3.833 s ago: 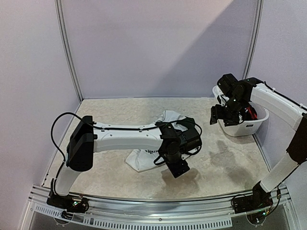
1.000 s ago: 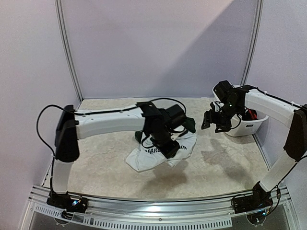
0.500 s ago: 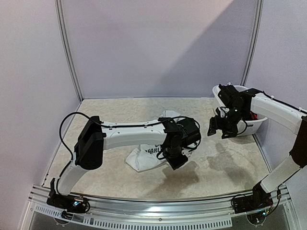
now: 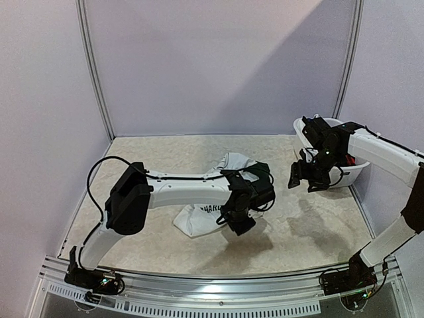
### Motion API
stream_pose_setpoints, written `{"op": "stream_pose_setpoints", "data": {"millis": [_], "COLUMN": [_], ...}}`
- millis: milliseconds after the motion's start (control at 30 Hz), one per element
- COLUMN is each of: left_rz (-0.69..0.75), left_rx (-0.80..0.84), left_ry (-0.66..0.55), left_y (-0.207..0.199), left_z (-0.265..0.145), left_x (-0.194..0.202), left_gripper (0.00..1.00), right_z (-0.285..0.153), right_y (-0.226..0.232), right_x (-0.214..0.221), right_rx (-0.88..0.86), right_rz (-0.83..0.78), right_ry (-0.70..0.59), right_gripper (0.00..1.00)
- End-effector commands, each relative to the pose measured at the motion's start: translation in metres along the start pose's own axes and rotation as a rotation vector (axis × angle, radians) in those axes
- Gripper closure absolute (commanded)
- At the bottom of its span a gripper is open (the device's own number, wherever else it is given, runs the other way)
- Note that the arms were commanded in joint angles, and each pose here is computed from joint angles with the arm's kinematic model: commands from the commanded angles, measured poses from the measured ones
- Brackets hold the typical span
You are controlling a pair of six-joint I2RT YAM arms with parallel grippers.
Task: Fold and stack the mixed laundry pile
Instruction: Pick up the crumpled T-shirt from the center of the board.
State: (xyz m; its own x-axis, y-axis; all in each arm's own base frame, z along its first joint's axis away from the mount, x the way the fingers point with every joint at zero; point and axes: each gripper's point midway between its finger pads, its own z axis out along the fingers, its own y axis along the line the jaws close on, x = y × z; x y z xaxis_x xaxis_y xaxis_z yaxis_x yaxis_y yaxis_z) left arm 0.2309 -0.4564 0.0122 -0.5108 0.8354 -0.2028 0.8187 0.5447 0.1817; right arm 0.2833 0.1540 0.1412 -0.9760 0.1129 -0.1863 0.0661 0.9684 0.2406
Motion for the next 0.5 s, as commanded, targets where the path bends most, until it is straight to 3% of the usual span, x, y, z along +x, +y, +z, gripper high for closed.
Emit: {"op": "stream_pose_setpoints", "data": {"millis": [0, 267, 467], "left_rz": [-0.004, -0.050, -0.181], "left_rx": [0.046, 0.294, 0.495], "left_ry": [-0.028, -0.169, -0.306], "left_y": [0.001, -0.016, 0.006], "left_z": [-0.013, -0.126, -0.219], "left_x": [-0.006, -0.023, -0.028], "left_gripper": [1.00, 1.00, 1.00], "right_z": [-0.012, -0.014, -0.016], "right_y": [-0.001, -0.007, -0.014], "right_x": [-0.002, -0.008, -0.009], "right_rx": [-0.002, 0.037, 0.070], "right_rz": [0.011, 0.007, 0.010], "right_ry": [-0.028, -0.060, -0.081], "right_gripper": [0.23, 0.24, 0.24]}}
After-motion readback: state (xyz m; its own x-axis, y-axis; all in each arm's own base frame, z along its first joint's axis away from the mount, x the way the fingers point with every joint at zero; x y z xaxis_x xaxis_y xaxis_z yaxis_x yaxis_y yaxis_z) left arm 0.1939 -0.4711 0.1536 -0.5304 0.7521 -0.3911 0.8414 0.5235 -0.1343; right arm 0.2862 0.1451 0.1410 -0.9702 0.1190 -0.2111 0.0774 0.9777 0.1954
